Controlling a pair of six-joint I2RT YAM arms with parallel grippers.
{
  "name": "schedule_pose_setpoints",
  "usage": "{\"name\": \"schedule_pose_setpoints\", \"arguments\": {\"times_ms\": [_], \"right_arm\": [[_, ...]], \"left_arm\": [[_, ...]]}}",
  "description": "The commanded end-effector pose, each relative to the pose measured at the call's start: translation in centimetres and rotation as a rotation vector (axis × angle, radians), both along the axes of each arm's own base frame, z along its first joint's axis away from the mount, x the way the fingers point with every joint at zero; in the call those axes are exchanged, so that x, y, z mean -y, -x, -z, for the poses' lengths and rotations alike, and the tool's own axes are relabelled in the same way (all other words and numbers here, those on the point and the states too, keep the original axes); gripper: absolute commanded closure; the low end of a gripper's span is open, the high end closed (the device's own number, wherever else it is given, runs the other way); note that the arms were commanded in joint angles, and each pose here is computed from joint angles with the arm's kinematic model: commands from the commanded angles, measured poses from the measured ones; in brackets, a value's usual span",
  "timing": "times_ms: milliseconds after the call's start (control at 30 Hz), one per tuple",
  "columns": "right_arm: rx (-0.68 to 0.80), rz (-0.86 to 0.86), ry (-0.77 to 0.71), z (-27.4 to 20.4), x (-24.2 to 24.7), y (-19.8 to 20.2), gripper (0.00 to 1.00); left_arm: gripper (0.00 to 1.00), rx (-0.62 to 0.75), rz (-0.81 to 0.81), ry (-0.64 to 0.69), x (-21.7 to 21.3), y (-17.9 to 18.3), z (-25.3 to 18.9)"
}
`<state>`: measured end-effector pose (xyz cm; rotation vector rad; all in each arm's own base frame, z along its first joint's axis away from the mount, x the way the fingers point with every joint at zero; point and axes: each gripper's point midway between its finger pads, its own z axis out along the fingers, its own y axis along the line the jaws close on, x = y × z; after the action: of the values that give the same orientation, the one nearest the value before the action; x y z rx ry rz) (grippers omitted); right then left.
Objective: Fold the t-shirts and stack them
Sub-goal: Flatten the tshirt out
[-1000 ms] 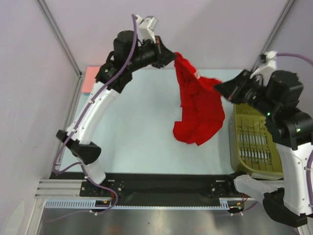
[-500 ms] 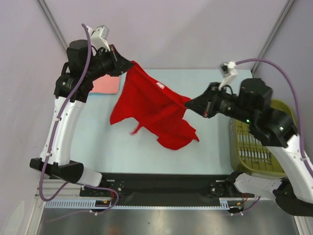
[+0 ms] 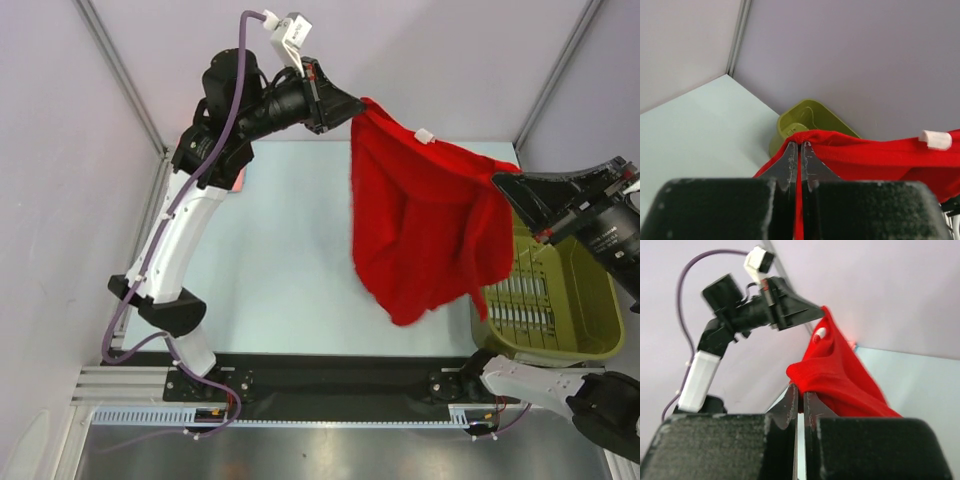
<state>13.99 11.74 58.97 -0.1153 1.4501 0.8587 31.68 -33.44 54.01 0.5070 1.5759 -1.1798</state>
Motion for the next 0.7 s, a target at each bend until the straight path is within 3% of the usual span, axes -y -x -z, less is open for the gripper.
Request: {"name": "schedule_pose_setpoints", "arguments": {"times_ms": [0,67,100,167,200,267,300,367,400,433,467,500,533,567,667], "right_arm": [[-0.002,-0.085,0.109,1.1,-2.3,-0.2,1.0],[-0.033,-0.311,0.159,2.4,-6.1,1.7,1.0],[-0.101,-0.4,0.202,4.2,-9.2,0.9,1.0],[-0.209,-0.651,0.191,6.1,-13.5,2.9,1.0],[-0.265,-0.735,0.201,7.8,-15.7,3.2,1.0],[-0.384,-0.88,0.275,14.2,-21.2,4.4,1.0],[-0.346,-0.905,0.234,12.9,-21.9,4.9,1.0],[-0.374,-1.004,0.186,15.9,-26.4,4.3,1.0],[-0.427,-1.021,0.138,16.7,-28.0,4.0,1.0],[-0.467,-1.015,0.129,19.0,-30.1,2.8,0.94],[-0.437,-1.014,0.079,19.6,-32.0,1.3,0.78],[-0.492,-0.97,0.05,20.5,-32.9,-0.8,0.68],[-0.578,-0.949,0.068,24.1,-35.0,-3.1,0.64],[-0.592,-0.944,0.055,23.7,-35.7,-4.3,0.49],[-0.772,-0.797,0.167,29.0,-34.9,-7.3,0.23]], "left_arm": [[1.0,0.064,-0.114,0.009,-2.4,-2.2,-1.5],[1.0,0.016,-0.191,-0.048,-4.5,-4.0,0.4],[1.0,-0.005,-0.288,-0.097,-7.2,-6.3,2.0],[1.0,-0.023,-0.391,-0.171,-10.9,-7.4,3.8],[1.0,-0.084,-0.473,-0.218,-13.9,-9.3,6.7],[1.0,-0.154,-0.595,-0.281,-18.8,-10.8,10.2],[1.0,-0.168,-0.617,-0.3,-20.0,-11.0,11.3],[1.0,-0.189,-0.733,-0.388,-23.5,-11.9,13.5],[0.92,-0.222,-0.79,-0.424,-25.5,-12.6,14.8],[0.59,-0.278,-0.86,-0.483,-27.5,-12.7,16.3],[0.39,-0.314,-0.907,-0.508,-28.8,-12.8,17.0],[0.36,-0.346,-0.964,-0.525,-30.4,-13.0,17.3],[0.31,-0.39,-0.991,-0.551,-31.1,-12.3,18.1],[0.29,-0.402,-1.025,-0.562,-31.8,-12.0,18.3],[0.25,-0.389,-1.002,-0.522,-31.3,-9.8,18.3]]}}
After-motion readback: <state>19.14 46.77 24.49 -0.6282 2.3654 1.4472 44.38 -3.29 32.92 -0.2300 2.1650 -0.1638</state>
